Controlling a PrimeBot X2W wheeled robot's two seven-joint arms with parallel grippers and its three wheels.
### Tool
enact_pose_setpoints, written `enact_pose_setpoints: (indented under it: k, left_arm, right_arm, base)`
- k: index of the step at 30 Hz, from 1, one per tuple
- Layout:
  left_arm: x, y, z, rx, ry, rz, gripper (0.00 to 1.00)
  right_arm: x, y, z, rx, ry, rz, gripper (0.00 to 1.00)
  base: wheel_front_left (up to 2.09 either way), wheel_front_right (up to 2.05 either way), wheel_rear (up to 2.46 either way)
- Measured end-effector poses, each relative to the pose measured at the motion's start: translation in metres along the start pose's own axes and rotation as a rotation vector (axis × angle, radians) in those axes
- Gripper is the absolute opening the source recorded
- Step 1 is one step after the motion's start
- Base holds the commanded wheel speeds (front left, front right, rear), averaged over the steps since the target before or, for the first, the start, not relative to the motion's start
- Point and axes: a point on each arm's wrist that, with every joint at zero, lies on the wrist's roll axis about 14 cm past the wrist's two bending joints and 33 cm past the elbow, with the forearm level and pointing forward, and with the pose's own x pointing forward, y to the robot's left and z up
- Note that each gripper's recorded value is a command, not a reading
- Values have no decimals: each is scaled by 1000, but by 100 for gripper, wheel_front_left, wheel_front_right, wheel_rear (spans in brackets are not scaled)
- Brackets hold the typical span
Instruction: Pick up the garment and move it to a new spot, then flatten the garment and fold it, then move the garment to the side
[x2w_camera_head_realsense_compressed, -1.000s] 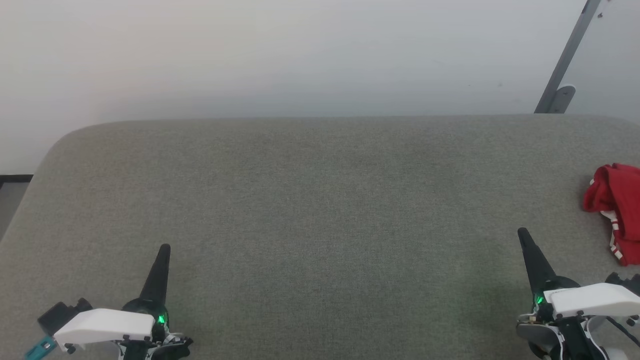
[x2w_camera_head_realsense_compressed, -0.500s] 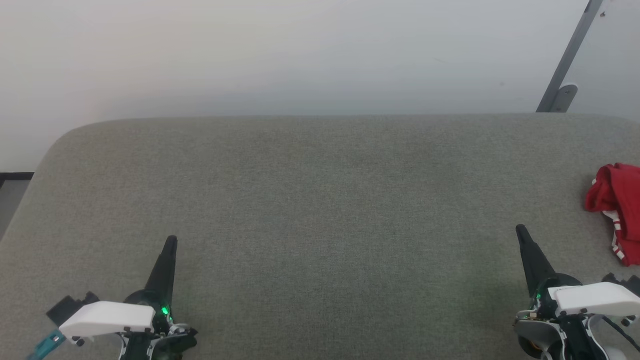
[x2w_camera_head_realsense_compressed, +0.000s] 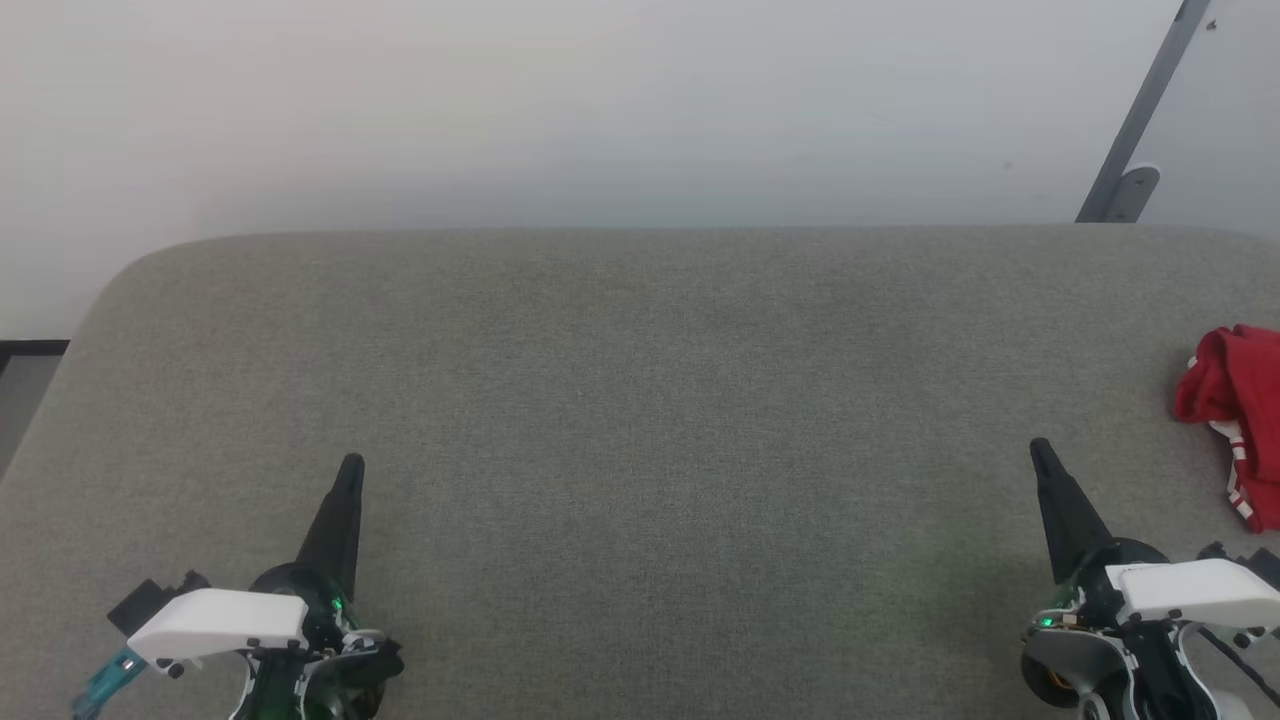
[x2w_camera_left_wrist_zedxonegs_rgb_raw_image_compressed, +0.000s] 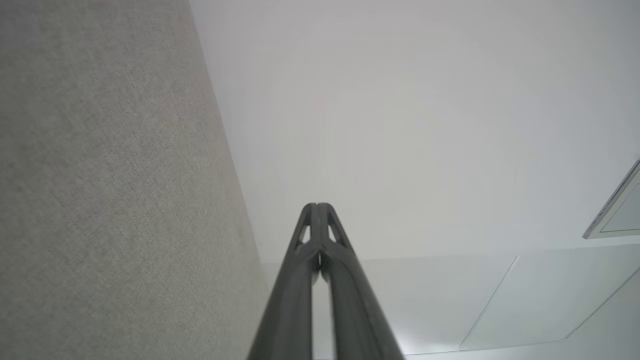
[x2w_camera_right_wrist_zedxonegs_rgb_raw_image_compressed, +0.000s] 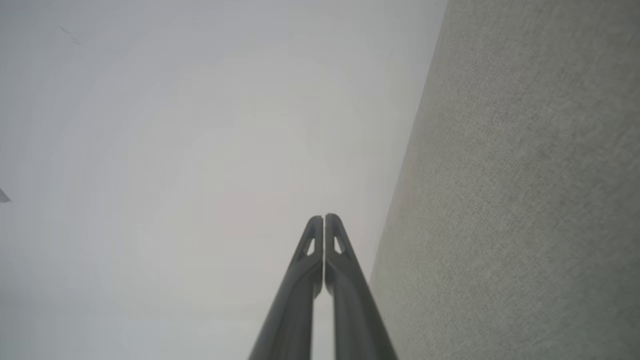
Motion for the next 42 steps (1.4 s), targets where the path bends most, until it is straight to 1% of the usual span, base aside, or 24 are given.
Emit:
enact_pose_setpoints:
  k: [4, 42]
  left_arm:
    - [1, -1, -1, -15, 2, -3, 0]
    - [1, -1, -1, -15, 2, -3, 0]
  right_arm:
    - [1, 1, -1, 18, 1, 4, 0]
    - [1, 1, -1, 18, 1, 4, 0]
  base:
    - [0, 0, 0]
    - [0, 0, 0]
